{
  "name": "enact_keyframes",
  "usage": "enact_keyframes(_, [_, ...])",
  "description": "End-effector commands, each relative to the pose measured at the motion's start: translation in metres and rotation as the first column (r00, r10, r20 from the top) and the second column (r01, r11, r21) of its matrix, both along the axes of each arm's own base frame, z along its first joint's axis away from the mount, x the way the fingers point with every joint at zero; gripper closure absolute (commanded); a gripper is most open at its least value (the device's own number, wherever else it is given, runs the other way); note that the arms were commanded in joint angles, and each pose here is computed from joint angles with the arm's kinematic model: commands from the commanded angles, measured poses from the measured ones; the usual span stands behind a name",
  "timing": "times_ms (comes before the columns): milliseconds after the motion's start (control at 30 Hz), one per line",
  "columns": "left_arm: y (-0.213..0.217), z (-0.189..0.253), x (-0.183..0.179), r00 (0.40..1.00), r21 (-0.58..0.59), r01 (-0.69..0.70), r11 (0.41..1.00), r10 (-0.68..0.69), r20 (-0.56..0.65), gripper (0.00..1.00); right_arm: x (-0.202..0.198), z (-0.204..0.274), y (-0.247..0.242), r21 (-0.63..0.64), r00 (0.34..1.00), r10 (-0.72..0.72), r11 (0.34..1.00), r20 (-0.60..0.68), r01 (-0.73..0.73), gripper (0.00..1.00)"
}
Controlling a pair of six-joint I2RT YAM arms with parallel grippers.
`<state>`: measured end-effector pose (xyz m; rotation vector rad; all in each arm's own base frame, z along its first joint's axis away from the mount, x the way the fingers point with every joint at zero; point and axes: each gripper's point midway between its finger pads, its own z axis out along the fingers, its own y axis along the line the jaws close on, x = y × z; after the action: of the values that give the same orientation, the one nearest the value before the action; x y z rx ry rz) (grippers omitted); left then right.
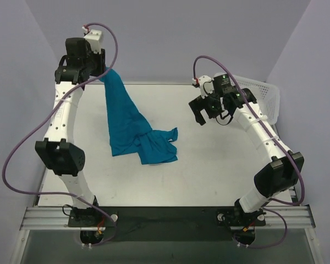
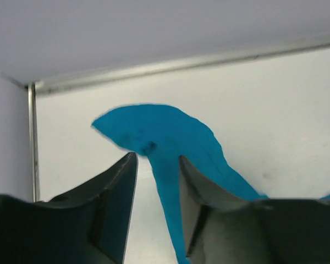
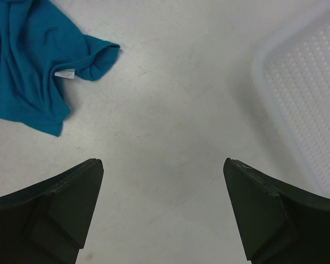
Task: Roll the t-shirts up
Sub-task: Place the T-shirt at the center of the board.
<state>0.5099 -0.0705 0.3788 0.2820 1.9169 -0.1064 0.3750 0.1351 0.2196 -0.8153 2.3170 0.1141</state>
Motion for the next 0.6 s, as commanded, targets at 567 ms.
enact_keyframes(567, [0.005,-0.177,-0.128,0.898,-0.147,-0.09,0.985,0.016,-0.44,0.29,-0.038,-0.103,0.131,-0.018,0.771,0.572,0.8,-0.279,-0.6,0.32])
